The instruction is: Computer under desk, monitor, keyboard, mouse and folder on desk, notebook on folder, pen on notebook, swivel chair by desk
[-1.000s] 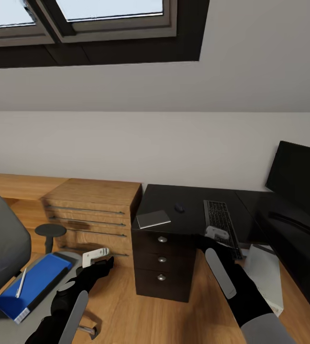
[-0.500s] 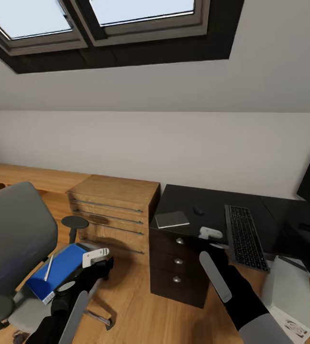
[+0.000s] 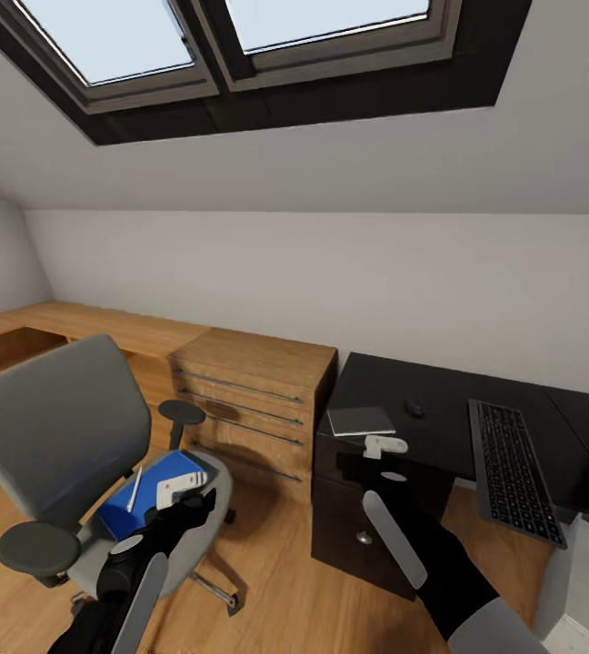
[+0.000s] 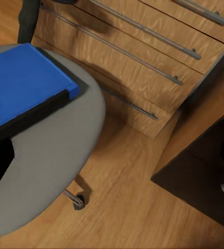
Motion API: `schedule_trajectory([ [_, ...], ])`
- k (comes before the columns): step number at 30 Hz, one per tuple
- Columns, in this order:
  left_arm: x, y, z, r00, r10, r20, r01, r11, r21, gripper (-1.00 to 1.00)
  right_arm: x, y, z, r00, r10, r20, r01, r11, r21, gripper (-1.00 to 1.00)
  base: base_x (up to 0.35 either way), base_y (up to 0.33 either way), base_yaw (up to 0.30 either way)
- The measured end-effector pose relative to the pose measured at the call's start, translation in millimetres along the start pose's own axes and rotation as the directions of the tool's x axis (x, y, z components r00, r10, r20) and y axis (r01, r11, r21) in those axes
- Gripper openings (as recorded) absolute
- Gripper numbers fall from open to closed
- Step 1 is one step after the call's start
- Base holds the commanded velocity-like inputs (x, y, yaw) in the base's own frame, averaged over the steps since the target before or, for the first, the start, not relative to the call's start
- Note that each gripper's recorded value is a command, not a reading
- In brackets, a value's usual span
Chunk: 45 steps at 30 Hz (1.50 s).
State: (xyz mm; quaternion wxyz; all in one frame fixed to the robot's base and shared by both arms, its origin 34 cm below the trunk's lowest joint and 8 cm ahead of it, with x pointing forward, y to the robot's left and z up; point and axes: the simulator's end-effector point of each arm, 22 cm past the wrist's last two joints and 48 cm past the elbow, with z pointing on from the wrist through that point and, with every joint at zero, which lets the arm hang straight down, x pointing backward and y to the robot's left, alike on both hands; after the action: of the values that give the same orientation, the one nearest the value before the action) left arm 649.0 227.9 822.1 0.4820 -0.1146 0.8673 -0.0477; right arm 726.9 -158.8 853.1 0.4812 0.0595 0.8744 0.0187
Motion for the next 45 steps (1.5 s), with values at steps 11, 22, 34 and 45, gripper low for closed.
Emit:
schedule_trajectory([
  [11,0,0,0.1,1.000,0.001,0.000,-0.001,1.000,-0.001,1.00,-1,0,-0.4,1.000,-0.007,0.010,0.007,1.000,-0.002,1.00,0.001,0.000,0.024],
  [22,0,1,-0.3,1.000,0.001,0.001,-0.001,1.000,-0.001,1.00,-5,2,-1.8,1.000,-0.001,0.019,0.001,1.000,-0.005,1.00,0.231,0.000,0.000],
  [34,1,1,0.1,1.000,0.002,-0.003,-0.002,1.000,-0.003,1.00,-14,-5,-0.6,0.998,-0.005,0.068,0.004,1.000,0.017,1.00,0.320,0.000,0.000],
  [45,1,1,0.3,1.000,0.001,-0.003,-0.001,1.000,-0.002,1.00,-19,-15,2.4,0.992,-0.052,0.118,0.045,0.997,0.063,1.00,0.287,0.000,0.000],
])
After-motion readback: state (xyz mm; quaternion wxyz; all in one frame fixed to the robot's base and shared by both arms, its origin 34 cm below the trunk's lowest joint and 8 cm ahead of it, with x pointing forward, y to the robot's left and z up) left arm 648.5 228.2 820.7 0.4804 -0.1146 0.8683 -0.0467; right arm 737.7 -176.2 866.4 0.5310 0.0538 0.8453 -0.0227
